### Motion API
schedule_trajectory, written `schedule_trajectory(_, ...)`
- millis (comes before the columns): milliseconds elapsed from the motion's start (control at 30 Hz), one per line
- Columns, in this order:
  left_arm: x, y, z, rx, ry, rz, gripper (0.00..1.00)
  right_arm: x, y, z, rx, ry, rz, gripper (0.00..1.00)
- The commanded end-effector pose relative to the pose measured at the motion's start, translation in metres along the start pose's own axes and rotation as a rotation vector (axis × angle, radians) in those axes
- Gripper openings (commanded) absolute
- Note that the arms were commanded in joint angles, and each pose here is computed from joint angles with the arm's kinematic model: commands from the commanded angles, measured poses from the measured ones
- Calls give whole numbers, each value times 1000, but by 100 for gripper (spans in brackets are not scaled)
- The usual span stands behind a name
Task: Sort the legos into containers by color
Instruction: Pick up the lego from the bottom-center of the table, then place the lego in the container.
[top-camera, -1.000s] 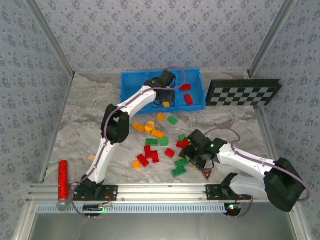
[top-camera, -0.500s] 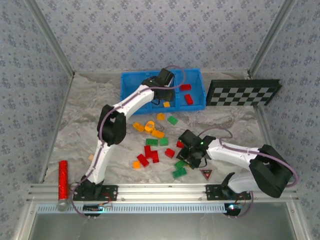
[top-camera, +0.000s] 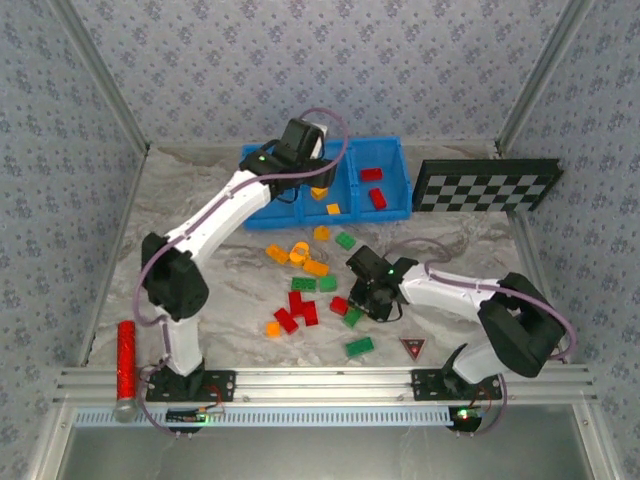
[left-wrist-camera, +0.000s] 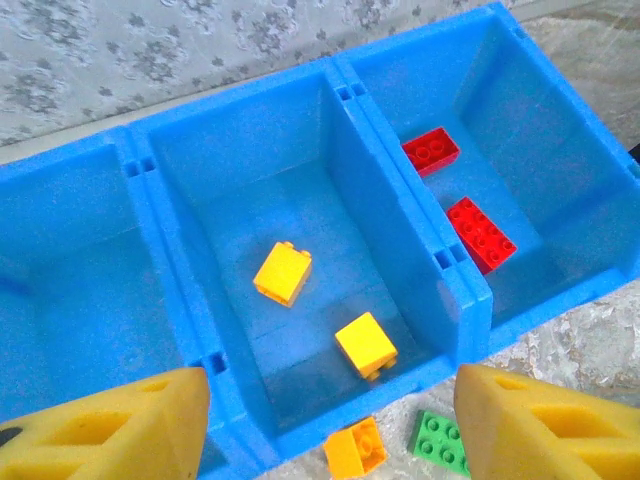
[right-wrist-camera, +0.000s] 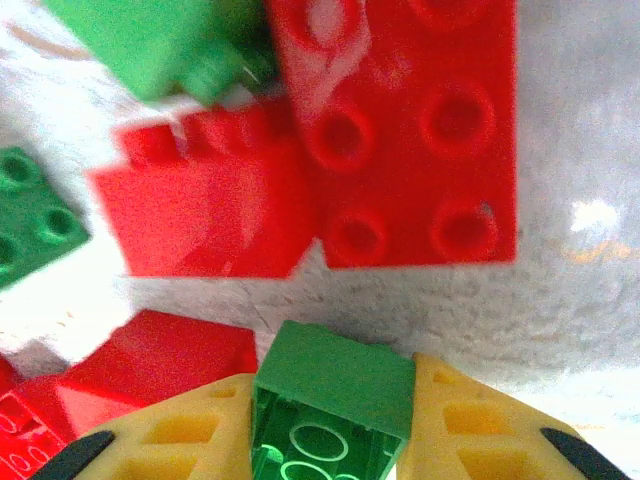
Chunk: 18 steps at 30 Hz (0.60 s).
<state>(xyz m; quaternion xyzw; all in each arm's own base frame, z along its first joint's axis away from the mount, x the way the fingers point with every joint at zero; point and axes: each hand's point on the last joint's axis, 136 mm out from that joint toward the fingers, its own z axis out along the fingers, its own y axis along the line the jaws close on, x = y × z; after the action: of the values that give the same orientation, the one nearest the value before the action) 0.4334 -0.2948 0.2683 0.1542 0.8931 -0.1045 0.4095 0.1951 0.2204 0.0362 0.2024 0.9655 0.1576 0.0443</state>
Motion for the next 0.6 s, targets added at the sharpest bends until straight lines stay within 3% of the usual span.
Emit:
schedule_trajectory(0,-5,17,-33,-38,-44,1,67,-21,22,-26,-13,-59,-136,26)
schedule_trajectory(133,9,25,-67,-28,-61,-33,67,-34,39,-58,-17,-30,-228,25)
schedule_trajectory(333,62,52,-115,-65,-70,-91,69,-78,98,-102,-69,-154,-430,25)
schedule_trajectory(567,112,75,-177,-37,-145,-187,70,-142,205,-129,-149,-491,-785,23)
